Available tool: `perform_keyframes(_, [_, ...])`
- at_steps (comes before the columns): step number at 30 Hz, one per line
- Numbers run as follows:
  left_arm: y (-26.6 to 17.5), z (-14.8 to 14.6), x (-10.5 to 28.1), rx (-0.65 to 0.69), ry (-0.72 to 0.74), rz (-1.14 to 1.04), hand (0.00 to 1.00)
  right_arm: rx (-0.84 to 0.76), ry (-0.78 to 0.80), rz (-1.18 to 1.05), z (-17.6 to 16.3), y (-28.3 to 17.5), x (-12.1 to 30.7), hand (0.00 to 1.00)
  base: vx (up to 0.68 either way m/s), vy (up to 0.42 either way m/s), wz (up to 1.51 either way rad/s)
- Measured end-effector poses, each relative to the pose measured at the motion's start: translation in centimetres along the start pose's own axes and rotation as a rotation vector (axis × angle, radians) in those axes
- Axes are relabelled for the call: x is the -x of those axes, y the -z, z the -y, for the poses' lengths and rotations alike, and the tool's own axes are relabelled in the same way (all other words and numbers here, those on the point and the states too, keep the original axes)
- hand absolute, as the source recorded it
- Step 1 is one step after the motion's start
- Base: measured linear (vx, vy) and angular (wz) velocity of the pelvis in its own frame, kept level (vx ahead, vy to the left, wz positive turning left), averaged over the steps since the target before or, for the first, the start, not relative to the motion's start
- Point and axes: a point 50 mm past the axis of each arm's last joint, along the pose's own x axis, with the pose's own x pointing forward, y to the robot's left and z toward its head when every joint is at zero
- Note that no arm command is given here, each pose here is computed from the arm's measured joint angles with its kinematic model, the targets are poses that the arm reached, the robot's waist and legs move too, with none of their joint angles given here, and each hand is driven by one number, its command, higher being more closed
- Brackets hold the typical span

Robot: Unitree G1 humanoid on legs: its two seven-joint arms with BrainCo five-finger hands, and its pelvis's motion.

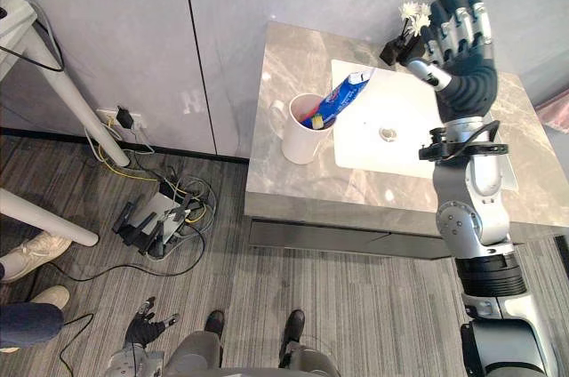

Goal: Organize washtable

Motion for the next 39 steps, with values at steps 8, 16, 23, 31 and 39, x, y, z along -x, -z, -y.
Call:
perform_keyframes(8, [2.9,-0.4,0.9,0.041,-0.045,-0.120,0.00,0.207,0.335,0.291,5.8,-7.3,6.3,0.00,0.03,0.019,-0.04])
perform_keyframes(16, [5.6,0.1,2.0,0.140,-0.097,-0.253,0.00,0.272,0.821,-0.543,4.9,1.4,27.1,0.00,-0.05,0.010,-0.49])
perform_keyframes(23, [6.7,1.8,2.8,0.370,-0.106,-0.320,0.00,0.249,0.938,-1.481,0.5,5.6,45.3,0.00,0.01,-0.010,-0.21])
perform_keyframes(31, [8.1,2.3,3.6,0.568,-0.182,-0.389,0.00,0.299,1.005,-1.898,-0.8,6.4,51.8,0.00,0.02,0.007,0.18])
perform_keyframes(39, [8.9,1.8,4.2,0.664,-0.281,-0.413,0.00,0.411,0.830,-1.970,-0.3,7.0,51.5,0.00,0.05,0.011,0.48])
